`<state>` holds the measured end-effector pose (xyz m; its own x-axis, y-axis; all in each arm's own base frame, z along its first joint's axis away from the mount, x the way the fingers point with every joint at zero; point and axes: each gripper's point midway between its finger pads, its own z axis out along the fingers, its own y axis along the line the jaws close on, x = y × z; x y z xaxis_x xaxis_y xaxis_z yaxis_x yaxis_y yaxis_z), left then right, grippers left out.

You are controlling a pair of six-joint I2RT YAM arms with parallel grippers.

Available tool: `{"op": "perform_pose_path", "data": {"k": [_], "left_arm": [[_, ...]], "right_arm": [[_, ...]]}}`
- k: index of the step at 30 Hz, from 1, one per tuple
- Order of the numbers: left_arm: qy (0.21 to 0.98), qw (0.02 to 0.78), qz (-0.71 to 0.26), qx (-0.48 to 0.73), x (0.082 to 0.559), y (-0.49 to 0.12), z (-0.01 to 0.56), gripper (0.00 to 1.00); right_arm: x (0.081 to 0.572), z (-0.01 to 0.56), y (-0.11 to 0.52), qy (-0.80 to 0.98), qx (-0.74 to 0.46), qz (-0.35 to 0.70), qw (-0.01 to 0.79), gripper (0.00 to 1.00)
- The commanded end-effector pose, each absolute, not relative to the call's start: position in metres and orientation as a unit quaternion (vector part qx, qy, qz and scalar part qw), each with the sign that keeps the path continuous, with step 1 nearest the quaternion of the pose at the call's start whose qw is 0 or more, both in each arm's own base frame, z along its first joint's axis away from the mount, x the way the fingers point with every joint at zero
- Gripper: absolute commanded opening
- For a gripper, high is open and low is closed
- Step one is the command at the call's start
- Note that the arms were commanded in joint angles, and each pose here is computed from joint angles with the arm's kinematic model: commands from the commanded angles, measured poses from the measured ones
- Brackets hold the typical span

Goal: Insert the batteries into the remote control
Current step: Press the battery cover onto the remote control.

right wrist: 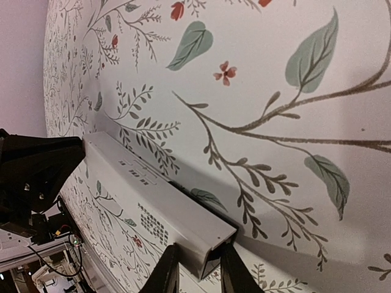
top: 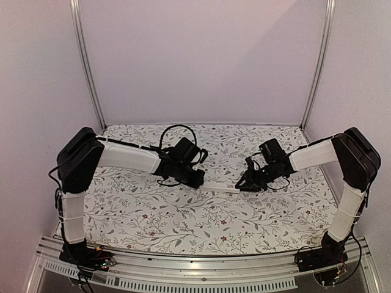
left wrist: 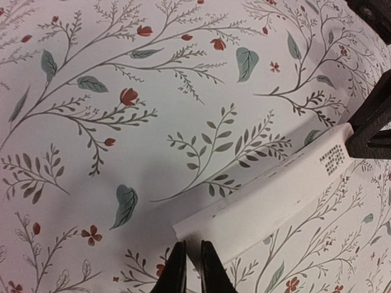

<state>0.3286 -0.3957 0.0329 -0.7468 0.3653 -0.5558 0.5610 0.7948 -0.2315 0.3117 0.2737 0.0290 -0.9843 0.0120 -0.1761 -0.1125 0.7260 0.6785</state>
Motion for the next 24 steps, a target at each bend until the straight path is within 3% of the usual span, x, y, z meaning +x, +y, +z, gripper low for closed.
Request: {"op": "perform_pose_path", "data": {"k": [1,16,24], "left_arm": [[0.901,0.182,-0.253,0.302,0.273,-0.438,0.009,0.09],[0.888,0.163,-0.268,0.335,0.245,-0.46,0.003,0.06],[0.898,0.181,-0.257,0.309,0.262,-0.443,0.012,0.1]], "right_arm": [[0.314,0.031,0.291,0.909,-0.043,0.405,0.088,0.21],[0.323,0.04,0.3,0.89,-0.039,0.445,0.091,0.18],[0.325,0.035,0.285,0.896,-0.024,0.432,0.096,0.2]]}}
